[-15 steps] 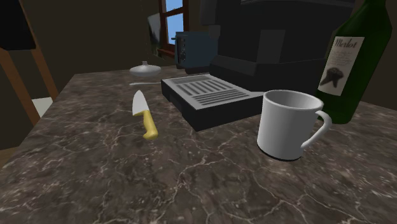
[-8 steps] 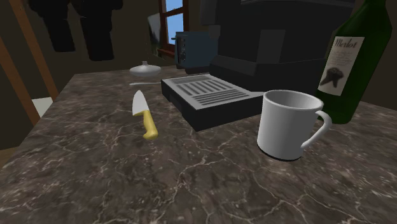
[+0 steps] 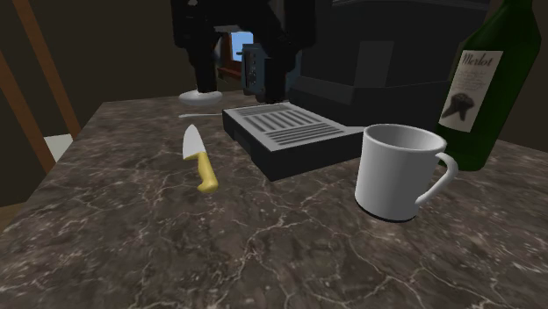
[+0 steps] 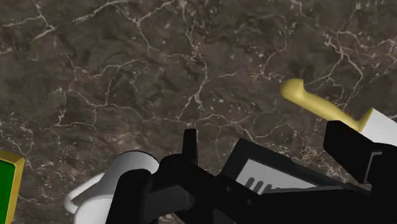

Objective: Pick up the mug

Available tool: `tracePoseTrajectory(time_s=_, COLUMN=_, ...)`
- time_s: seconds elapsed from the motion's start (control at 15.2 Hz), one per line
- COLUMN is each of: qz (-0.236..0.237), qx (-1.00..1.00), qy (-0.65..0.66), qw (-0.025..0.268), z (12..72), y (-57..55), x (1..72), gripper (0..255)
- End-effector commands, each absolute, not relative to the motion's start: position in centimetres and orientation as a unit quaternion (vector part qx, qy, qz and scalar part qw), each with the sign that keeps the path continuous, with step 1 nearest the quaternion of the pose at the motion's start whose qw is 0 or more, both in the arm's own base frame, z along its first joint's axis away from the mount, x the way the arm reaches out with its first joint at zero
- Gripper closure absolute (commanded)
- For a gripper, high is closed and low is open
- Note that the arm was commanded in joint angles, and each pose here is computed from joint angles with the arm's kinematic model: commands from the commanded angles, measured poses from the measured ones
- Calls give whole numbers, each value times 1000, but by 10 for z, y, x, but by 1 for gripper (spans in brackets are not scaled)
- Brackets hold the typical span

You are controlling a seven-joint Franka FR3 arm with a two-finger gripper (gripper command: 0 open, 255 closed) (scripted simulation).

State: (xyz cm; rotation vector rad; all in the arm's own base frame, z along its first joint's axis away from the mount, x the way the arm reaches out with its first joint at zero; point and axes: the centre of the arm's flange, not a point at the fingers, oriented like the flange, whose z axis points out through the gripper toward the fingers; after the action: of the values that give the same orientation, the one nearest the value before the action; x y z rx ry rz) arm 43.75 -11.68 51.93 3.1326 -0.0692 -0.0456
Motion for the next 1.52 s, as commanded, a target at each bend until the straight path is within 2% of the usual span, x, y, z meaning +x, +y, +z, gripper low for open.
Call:
tracePoseTrajectory(time_s=0.0, qz=-16, qx=1000, qy=-24, qw=9, z=513, y=-131, x=456, gripper=0)
tracePoseTrajectory(time_s=0.73, qz=-22, qx=998, qy=-35, qw=36, z=485, y=-218, x=564, gripper=0)
tracePoseTrajectory(time_s=1.39, qz=-22, qx=998, qy=-36, qw=37, z=444, y=-219, x=566, gripper=0)
tracePoseTrajectory(time_s=1.45, qz=-22, qx=998, qy=-36, qw=37, z=444, y=-220, x=567, gripper=255)
